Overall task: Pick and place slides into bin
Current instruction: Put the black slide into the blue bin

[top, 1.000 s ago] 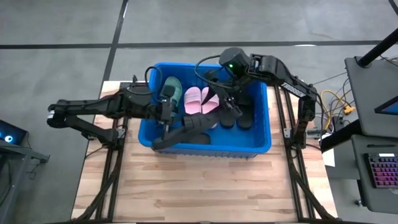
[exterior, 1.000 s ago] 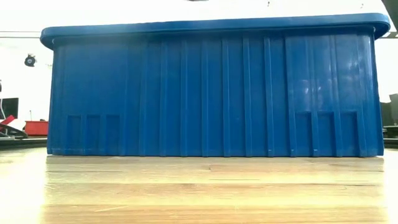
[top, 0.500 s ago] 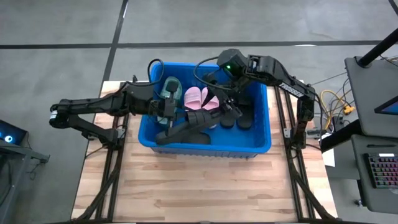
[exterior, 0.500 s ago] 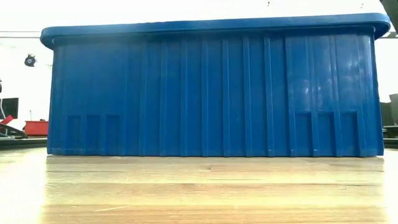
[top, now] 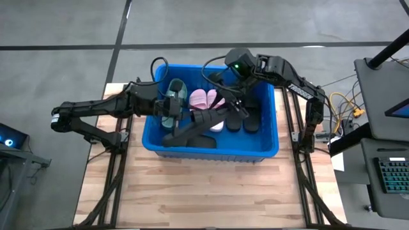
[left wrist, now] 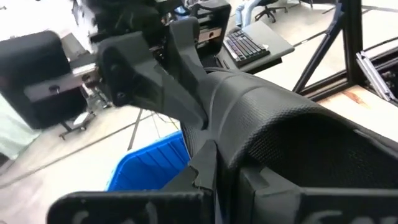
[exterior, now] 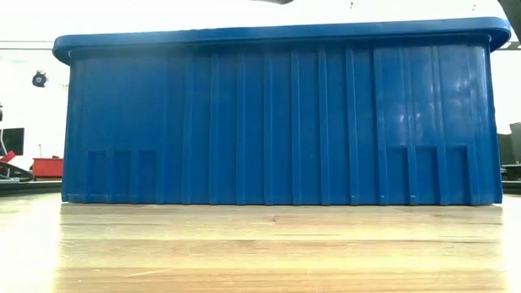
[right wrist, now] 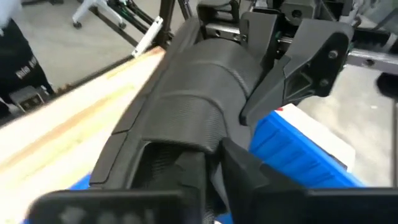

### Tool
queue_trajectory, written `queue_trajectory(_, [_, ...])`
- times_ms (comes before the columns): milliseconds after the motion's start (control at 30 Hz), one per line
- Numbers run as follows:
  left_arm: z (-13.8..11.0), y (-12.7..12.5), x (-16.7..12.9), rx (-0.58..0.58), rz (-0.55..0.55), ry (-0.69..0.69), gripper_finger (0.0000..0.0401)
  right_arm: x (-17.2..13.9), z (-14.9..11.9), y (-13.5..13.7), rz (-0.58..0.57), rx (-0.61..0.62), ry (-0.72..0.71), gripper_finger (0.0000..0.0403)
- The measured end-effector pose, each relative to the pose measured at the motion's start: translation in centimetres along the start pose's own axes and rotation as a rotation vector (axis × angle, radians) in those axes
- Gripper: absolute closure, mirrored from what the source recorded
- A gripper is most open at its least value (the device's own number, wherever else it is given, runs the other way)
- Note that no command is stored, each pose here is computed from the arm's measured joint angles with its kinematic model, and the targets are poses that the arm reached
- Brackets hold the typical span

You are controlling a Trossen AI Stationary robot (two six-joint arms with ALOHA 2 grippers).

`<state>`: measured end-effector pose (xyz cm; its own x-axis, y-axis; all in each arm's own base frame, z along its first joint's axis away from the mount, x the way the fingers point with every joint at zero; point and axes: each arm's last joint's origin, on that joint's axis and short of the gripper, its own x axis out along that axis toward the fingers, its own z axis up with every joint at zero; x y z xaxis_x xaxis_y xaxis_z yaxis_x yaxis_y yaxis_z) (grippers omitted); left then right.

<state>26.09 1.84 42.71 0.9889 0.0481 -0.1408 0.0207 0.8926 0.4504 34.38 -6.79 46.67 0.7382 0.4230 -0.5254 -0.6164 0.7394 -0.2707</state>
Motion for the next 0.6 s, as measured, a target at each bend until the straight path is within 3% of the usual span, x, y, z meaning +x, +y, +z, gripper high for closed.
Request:
queue_trajectory(100, [-0.1, 0.3, -0.1, -0.061, 0.021, 0.008, 0.0401, -0.1, 0.0, 0.0, -0.014, -0.033, 0.011, 0.0386])
queue_trajectory(333, [-0.4, 0.8, -0.3, -0.096, 0.057, 0.011, 0.0368, -0.5, -0.1, -0.3, -0.066, -0.056, 0.042, 0.0390])
queue_trajectory(600, [-0.9, 1.9, -0.7, -0.276, 0.113, 0.035, 0.0311, -1.8, -1.0, -1.0, -0.132, -0.022, 0.090, 0.0391])
